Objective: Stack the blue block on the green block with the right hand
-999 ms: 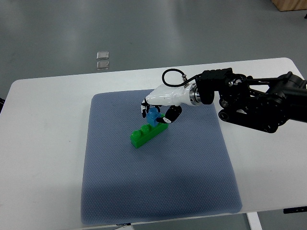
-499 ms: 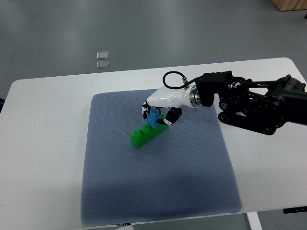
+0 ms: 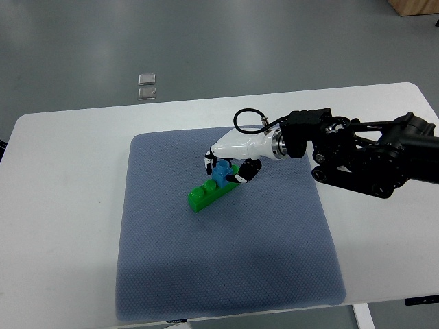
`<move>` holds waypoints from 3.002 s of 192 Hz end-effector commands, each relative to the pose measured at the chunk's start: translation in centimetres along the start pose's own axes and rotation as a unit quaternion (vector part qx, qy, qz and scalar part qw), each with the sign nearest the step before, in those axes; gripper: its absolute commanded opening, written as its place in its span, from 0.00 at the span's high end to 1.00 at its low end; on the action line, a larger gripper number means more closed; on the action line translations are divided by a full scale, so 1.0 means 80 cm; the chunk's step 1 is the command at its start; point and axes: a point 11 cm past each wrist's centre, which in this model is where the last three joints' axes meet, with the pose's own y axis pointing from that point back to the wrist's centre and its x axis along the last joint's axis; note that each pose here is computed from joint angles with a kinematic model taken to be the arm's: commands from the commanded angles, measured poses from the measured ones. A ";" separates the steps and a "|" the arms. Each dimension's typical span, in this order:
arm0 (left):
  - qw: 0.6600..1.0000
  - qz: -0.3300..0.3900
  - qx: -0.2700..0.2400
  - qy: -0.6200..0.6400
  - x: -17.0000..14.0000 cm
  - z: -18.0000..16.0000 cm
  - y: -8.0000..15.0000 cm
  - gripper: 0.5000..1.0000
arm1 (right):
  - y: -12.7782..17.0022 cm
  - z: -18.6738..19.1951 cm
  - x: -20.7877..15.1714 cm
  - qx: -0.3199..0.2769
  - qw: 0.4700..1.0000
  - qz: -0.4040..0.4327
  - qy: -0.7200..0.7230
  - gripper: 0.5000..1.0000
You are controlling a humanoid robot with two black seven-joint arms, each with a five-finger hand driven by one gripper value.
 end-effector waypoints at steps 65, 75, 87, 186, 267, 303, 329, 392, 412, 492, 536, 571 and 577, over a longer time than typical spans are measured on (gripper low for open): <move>1.000 0.000 0.000 0.000 0.000 0.000 0.000 0.00 | -0.002 0.001 -0.004 -0.002 1.000 0.001 0.006 1.00; 1.000 0.000 0.000 0.000 0.000 0.000 0.000 0.00 | -0.003 0.000 -0.004 -0.002 1.000 0.001 0.006 1.00; 1.000 0.000 0.000 0.000 0.000 0.000 0.000 0.00 | -0.003 0.001 -0.006 -0.002 1.000 -0.001 0.006 1.00; 1.000 0.000 0.000 0.000 0.000 0.000 0.000 0.00 | -0.002 0.002 -0.004 -0.004 1.000 0.001 0.005 0.87; 1.000 0.000 0.000 0.000 0.000 0.000 0.000 0.00 | -0.002 0.003 0.000 -0.004 1.000 0.004 0.002 0.64; 1.000 0.000 0.000 0.000 0.000 0.000 0.000 0.00 | -0.002 0.000 0.001 0.000 1.000 0.004 0.000 0.50; 1.000 0.001 0.000 0.000 0.000 0.000 0.000 0.00 | -0.001 0.001 0.001 -0.001 1.000 0.005 -0.001 0.50; 1.000 0.000 0.000 0.000 0.000 0.000 0.000 0.00 | 0.002 -0.001 0.012 0.004 1.000 0.015 -0.010 0.27; 1.000 0.000 0.000 0.000 0.000 0.000 0.000 0.00 | 0.008 -0.001 0.033 0.008 0.999 0.029 -0.029 0.18; 1.000 0.000 0.000 0.000 0.000 0.000 0.000 0.00 | 0.060 0.049 0.089 -0.002 0.965 0.128 -0.231 0.16; 1.000 0.000 0.000 0.000 0.000 0.000 0.000 0.00 | 0.082 0.104 0.072 0.003 0.875 0.185 -0.448 0.16; 1.000 0.000 0.000 0.000 0.000 0.000 0.000 0.00 | 0.087 0.136 0.029 0.025 0.721 0.242 -0.649 0.16; 1.000 0.000 0.000 0.000 0.000 0.000 0.000 0.00 | 0.086 0.138 0.019 0.029 0.693 0.246 -0.677 0.16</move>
